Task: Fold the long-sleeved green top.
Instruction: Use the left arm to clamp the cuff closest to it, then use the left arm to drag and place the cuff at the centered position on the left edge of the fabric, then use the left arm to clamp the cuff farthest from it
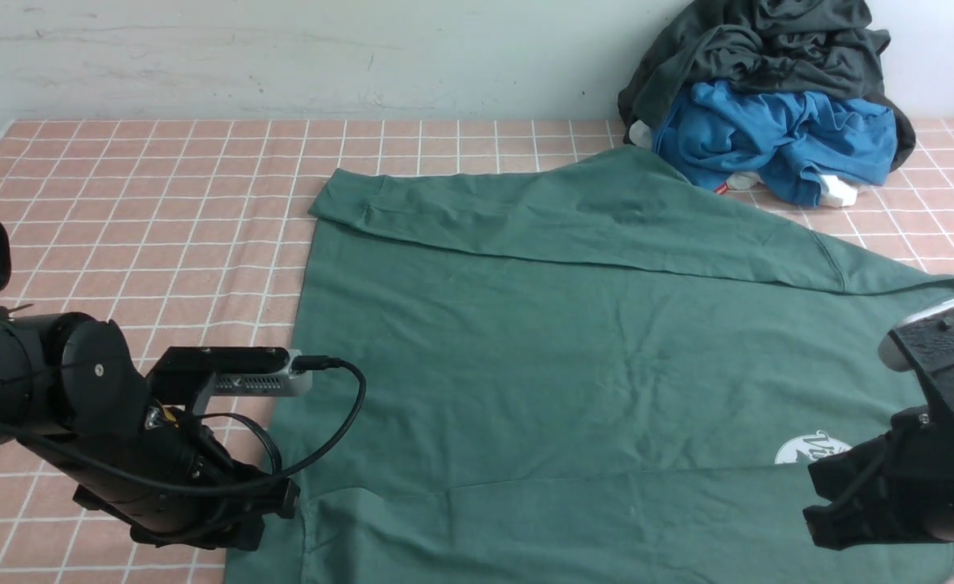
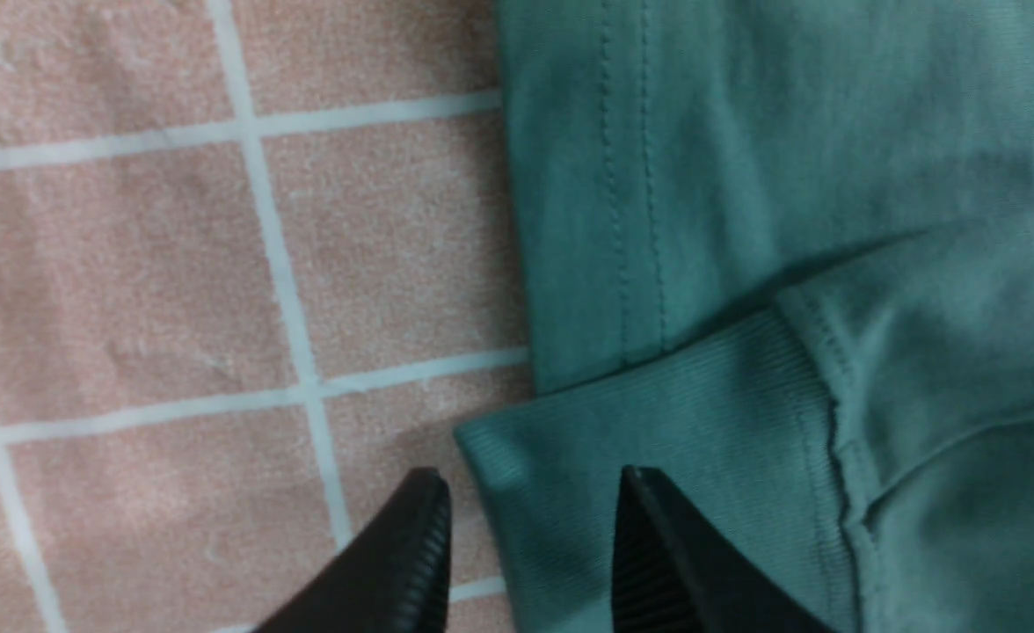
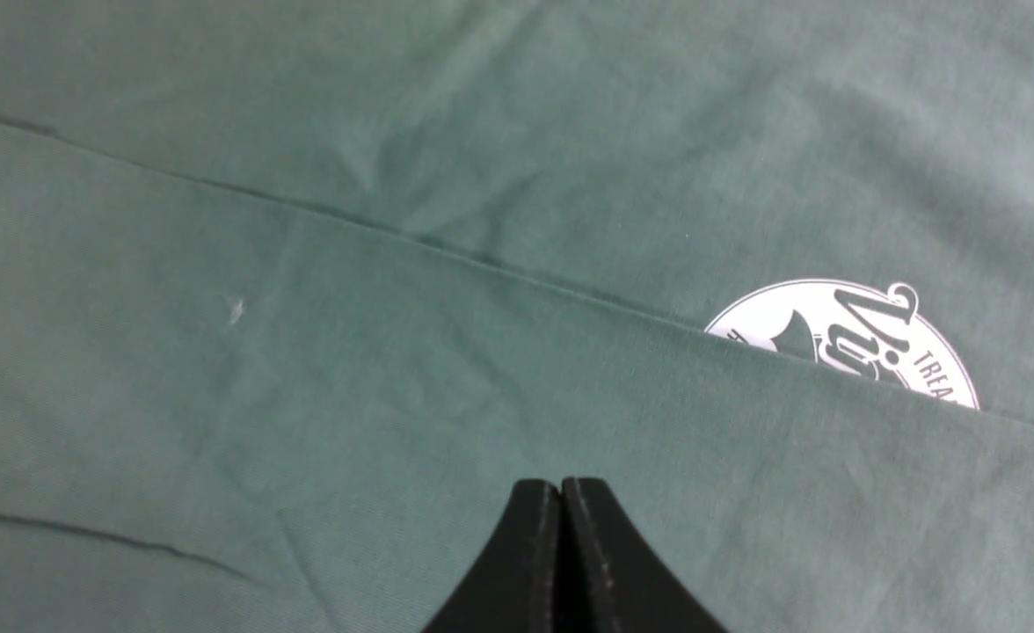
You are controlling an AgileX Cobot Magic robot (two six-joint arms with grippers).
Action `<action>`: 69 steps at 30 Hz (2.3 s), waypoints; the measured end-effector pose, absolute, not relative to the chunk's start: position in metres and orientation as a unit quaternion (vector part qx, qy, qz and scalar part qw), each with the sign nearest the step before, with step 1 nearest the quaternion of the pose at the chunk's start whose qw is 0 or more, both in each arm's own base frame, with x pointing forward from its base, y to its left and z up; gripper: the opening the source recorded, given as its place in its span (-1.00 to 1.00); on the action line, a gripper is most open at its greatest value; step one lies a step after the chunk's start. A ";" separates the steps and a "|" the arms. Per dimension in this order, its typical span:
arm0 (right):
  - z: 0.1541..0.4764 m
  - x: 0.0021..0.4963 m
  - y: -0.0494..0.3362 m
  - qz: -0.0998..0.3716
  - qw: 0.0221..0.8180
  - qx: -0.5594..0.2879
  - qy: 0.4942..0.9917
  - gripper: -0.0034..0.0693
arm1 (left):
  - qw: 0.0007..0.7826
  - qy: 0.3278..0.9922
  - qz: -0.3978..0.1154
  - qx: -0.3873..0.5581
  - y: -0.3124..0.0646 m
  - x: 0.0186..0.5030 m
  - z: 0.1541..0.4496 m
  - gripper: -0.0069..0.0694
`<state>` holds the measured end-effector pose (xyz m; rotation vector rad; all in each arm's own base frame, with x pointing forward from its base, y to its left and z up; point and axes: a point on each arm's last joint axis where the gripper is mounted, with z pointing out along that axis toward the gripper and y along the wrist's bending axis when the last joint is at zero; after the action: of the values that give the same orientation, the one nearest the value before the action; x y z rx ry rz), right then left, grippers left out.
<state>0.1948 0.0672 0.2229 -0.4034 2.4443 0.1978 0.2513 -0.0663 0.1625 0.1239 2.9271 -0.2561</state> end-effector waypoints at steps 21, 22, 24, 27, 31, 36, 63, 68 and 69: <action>0.224 0.195 0.069 0.093 0.327 -0.134 0.931 -0.93 | 0.113 0.984 -0.104 0.089 -0.072 0.261 0.189 -0.81; 0.224 0.195 0.069 0.093 0.327 -0.134 0.931 -0.93 | 0.125 0.981 -0.107 0.103 -0.073 0.263 0.204 -0.81; 0.224 0.195 0.069 0.093 0.327 -0.134 0.931 -0.93 | 0.147 0.976 -0.109 0.120 -0.074 0.266 0.222 -0.81; 0.224 0.195 0.069 0.093 0.327 -0.135 0.931 -0.93 | 0.217 0.958 -0.104 0.153 -0.076 0.276 0.265 -0.81; 0.224 0.196 0.069 0.092 0.328 -0.135 0.930 -0.93 | 0.265 0.945 -0.082 0.175 -0.075 0.287 0.289 -0.81; 0.224 0.196 0.069 0.092 0.329 -0.135 0.930 -0.93 | 0.299 0.934 -0.038 0.193 -0.074 0.314 0.284 -0.81; 0.224 0.196 0.069 0.092 0.330 -0.135 0.930 -0.93 | 0.365 0.929 -0.063 0.007 -0.066 0.564 0.176 0.28; 0.224 0.196 0.069 0.090 0.331 -0.142 0.929 -0.93 | 0.356 0.931 -0.080 0.001 -0.069 0.573 0.149 0.06; 0.224 0.196 0.069 0.090 0.331 -0.142 0.929 -0.93 | 0.354 0.932 -0.080 0.005 -0.070 0.573 0.147 0.00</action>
<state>0.1958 0.0692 0.2243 -0.3725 2.4280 0.2346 0.5727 -0.0698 0.1469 0.0125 2.4081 -0.2067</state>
